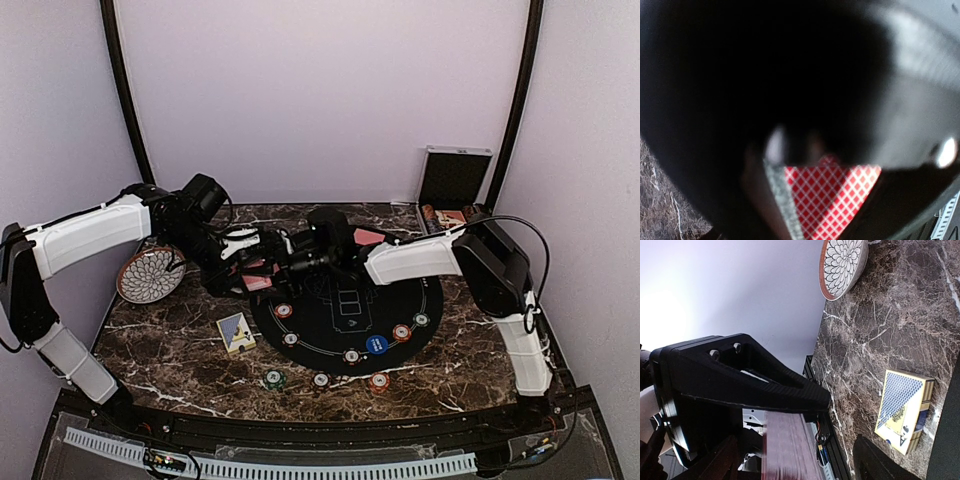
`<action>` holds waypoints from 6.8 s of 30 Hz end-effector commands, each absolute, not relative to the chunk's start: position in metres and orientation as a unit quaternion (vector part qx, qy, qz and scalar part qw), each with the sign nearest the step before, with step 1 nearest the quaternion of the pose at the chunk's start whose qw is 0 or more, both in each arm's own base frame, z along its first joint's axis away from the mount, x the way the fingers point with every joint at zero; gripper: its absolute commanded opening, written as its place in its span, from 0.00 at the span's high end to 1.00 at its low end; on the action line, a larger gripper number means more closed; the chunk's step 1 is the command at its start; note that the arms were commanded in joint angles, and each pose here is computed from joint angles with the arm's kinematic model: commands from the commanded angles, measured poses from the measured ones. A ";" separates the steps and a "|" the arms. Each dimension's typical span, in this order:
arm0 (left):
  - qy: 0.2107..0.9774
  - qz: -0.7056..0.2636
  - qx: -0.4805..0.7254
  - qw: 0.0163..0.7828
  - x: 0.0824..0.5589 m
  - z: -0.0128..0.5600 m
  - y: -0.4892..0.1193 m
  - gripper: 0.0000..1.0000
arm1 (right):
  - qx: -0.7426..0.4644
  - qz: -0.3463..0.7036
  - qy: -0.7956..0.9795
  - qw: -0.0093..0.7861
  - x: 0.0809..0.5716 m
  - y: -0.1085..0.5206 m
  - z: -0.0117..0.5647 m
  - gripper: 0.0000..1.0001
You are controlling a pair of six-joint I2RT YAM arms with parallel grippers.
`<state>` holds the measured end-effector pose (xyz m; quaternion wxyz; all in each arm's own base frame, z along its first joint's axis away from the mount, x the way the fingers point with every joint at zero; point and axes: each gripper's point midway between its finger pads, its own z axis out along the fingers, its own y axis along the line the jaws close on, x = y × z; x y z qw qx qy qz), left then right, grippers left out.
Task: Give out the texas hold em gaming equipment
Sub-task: Pick up the poker card from the face-down deck piles, then distribute the poker card in the small blind area, then pick up the poker card from the face-down deck piles.
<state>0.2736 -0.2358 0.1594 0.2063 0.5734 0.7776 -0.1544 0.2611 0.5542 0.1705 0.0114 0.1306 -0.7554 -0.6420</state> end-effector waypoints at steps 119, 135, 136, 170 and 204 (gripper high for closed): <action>0.770 -0.147 0.585 0.207 0.268 0.155 -0.229 1.00 | 0.126 -0.619 -0.775 -0.027 0.272 0.469 0.211 0.99; 0.771 -0.137 0.590 0.197 0.268 0.152 -0.226 1.00 | 0.056 -0.545 -0.836 -0.034 0.276 0.361 0.146 1.00; 0.771 -0.138 0.590 0.198 0.268 0.153 -0.226 1.00 | 0.053 -0.529 -0.846 -0.036 0.276 0.352 0.136 1.00; 0.770 -0.143 0.590 0.196 0.268 0.158 -0.228 1.00 | 0.085 -0.221 -0.970 -0.060 0.287 0.251 0.062 0.62; 0.769 -0.137 0.582 0.227 0.276 0.164 -0.231 1.00 | 0.049 -0.477 -0.865 -0.145 0.322 0.356 0.185 0.01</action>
